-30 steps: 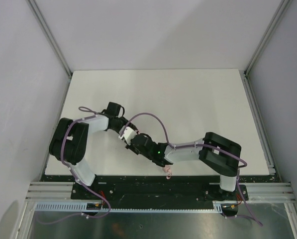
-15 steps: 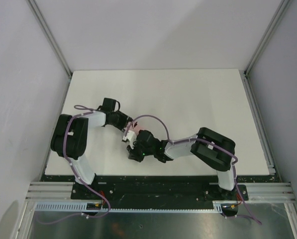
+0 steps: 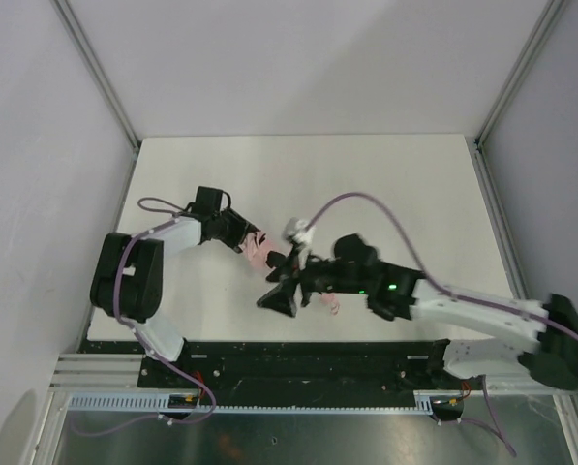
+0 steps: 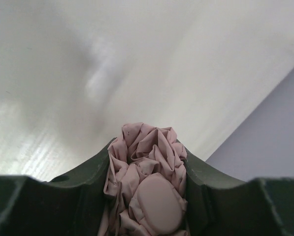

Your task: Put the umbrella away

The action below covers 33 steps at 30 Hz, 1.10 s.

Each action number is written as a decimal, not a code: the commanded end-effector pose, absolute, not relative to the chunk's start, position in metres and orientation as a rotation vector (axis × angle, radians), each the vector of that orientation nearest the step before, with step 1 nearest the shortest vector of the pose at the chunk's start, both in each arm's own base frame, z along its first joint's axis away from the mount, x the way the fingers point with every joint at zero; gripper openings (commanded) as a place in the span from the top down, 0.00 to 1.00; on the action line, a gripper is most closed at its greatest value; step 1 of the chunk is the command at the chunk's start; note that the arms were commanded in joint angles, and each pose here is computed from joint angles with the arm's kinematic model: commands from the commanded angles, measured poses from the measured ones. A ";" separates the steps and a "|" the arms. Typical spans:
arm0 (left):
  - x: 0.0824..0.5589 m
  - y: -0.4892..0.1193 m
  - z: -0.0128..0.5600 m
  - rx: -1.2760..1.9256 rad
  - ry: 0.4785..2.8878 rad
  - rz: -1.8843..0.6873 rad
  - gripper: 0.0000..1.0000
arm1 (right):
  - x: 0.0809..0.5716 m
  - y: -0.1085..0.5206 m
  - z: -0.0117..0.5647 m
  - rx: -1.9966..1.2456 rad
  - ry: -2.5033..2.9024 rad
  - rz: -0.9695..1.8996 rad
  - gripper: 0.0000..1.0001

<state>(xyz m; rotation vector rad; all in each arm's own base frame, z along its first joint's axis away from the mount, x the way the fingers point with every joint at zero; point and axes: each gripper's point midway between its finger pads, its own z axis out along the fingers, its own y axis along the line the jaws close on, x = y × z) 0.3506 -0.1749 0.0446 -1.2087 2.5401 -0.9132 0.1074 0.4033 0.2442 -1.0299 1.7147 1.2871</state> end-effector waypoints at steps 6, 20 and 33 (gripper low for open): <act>0.377 -0.178 0.219 -0.560 2.134 -0.949 1.00 | 0.173 0.280 0.291 -0.540 1.854 0.993 0.25; 0.297 -0.219 0.325 0.068 1.377 -0.469 1.00 | 0.176 0.196 0.310 -0.264 1.770 0.872 0.20; 0.296 -0.242 0.152 0.028 1.660 -0.339 1.00 | 0.170 0.194 0.282 -0.250 1.809 0.893 0.19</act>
